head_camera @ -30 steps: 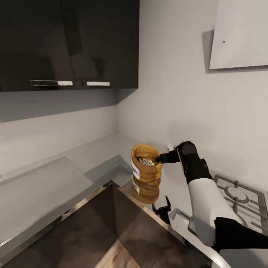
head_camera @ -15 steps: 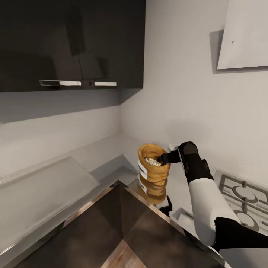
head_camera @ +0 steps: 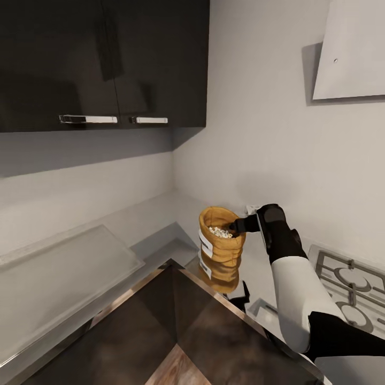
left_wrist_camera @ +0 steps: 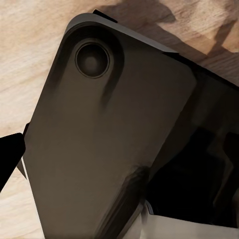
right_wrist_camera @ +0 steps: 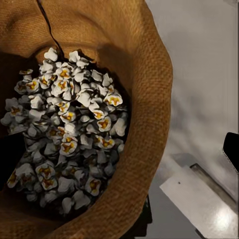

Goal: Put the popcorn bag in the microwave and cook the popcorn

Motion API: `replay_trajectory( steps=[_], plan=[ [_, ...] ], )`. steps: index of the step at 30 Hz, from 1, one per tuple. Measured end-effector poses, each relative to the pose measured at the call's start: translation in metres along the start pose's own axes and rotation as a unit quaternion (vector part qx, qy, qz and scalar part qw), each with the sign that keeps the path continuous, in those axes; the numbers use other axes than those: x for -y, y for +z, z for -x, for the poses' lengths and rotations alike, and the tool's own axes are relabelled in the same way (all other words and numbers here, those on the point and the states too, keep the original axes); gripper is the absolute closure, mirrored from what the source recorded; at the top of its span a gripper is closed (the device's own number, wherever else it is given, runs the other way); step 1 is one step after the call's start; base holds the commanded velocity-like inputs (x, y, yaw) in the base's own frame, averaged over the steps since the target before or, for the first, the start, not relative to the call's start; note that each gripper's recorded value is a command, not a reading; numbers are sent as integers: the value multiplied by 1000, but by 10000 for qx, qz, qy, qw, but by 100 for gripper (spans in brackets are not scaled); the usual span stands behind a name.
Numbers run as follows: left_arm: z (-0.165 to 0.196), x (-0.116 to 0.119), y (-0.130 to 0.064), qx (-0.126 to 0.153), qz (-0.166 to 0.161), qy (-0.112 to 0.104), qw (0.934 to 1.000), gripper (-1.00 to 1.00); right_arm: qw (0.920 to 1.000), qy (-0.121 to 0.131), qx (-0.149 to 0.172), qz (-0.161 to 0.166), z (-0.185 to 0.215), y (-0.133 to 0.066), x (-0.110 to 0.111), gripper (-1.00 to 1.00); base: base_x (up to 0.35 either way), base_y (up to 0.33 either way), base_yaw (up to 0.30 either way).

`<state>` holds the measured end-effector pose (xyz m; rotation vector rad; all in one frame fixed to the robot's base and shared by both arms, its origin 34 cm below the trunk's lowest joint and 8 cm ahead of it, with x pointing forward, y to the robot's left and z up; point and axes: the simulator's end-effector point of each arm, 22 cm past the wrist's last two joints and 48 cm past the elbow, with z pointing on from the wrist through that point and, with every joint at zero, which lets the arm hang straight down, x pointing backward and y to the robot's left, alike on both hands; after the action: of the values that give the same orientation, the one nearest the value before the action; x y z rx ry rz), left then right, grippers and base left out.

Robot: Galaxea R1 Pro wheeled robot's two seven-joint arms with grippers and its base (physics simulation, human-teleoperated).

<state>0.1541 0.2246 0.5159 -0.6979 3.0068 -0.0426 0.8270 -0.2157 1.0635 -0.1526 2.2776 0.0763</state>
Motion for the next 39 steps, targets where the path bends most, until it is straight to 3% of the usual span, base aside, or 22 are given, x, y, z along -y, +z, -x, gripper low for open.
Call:
replay_trajectory(
  steps=[3, 9, 17, 21, 39],
  plan=[
    [0, 0, 0, 0, -1, 0, 10000, -100, 9999, -45, 116, -74, 5, 0, 4, -100, 0, 0, 0],
    [0, 0, 0, 0, -2, 0, 10000, -100, 9994, 94, 284, -183, 9, 2, 17, -100, 0, 0, 0],
    [0, 0, 0, 0, -5, 8, 10000, -100, 9996, 99, 212, -137, 3, 7, 14, -100, 31, 0, 0],
    [0, 0, 0, 0, -5, 8, 10000, -100, 9997, -78, 227, -16, -8, 24, 4, -100, 1, 0, 0],
    [0, 0, 0, 0, -1, 6, 10000, -100, 9998, -83, 156, -18, -15, 28, 7, -100, 0, 0, 0]
  ],
)
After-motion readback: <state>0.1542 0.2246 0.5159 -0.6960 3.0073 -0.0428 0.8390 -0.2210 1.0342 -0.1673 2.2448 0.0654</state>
